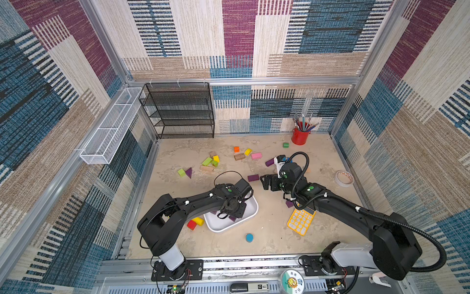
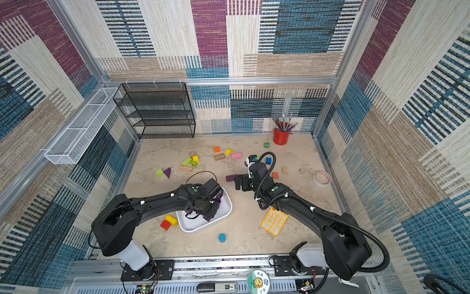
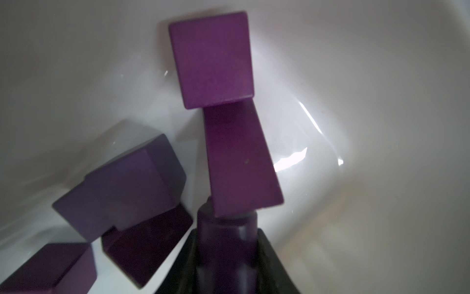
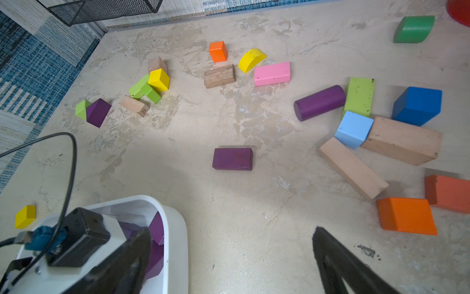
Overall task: Pick purple bricks into the storage bin
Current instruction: Place the building block in the storage box.
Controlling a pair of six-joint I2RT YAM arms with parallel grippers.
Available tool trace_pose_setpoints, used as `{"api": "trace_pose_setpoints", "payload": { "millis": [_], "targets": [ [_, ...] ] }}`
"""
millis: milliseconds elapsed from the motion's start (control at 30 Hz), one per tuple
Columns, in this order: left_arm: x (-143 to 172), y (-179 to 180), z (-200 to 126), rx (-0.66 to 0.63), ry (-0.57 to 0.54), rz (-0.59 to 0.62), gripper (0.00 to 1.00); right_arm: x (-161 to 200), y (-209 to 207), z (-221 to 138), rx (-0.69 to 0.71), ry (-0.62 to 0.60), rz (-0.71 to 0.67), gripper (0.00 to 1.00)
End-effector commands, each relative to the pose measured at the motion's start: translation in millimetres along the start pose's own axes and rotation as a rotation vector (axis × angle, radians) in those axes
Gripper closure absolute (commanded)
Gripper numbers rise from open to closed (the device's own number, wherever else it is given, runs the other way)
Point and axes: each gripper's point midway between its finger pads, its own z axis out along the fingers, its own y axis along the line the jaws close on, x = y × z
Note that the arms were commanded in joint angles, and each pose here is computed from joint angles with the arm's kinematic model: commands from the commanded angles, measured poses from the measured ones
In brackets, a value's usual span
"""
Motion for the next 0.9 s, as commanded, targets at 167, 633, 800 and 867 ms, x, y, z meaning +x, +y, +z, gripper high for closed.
{"api": "trace_pose_setpoints", "payload": {
  "millis": [167, 633, 800, 867],
  "targets": [
    [4, 6, 0, -0.051, 0.035, 0.018, 0.74, -20, 2, -2, 0.009, -0.068, -0.013, 0.01],
    [-10, 3, -29, -0.053, 0.013, 0.058, 0.47, -49, 3, -3, 0.034, -0.168, -0.032, 0.0],
    [-15, -2, -40, -0.032, 0.013, 0.076, 0.44, -58, 3, -2, 0.049, -0.195, -0.041, 0.0],
    [-16, -4, -43, -0.021, 0.01, 0.079, 0.42, -60, 2, -1, 0.058, -0.198, -0.047, 0.0]
  ]
}}
